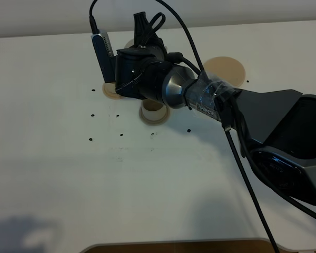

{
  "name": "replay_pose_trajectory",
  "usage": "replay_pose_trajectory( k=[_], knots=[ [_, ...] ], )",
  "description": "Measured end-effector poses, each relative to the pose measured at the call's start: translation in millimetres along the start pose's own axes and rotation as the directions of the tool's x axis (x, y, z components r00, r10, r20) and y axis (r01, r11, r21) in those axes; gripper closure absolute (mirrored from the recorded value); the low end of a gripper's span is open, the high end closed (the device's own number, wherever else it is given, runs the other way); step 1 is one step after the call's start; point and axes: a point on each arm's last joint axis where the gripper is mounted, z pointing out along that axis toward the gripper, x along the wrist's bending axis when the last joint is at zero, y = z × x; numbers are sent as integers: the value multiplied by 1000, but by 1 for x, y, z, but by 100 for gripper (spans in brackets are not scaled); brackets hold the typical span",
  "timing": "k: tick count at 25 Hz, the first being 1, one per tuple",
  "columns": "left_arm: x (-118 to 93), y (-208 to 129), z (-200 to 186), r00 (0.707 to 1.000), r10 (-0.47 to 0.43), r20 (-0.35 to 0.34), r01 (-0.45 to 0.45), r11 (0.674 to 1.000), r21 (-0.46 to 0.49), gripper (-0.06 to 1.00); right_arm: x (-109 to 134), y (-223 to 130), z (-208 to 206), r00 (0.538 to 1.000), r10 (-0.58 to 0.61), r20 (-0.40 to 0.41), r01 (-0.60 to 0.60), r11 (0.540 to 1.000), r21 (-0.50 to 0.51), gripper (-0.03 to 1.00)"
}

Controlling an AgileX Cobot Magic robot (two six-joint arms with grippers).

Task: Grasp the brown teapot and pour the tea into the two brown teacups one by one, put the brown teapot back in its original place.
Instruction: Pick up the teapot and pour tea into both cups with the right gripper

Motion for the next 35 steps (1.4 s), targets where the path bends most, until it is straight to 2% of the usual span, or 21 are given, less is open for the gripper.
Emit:
replay_pose_trajectory(
  k=[25,35],
  knots=[
    [0,0,0,1000,-1,0,1,1000,0,46,-4,-2,0,986,-165,37,164,986,30,86],
    [0,0,0,1000,-2,0,2,1000,0,46,-6,0,0,979,-190,69,190,982,9,86]
  ],
)
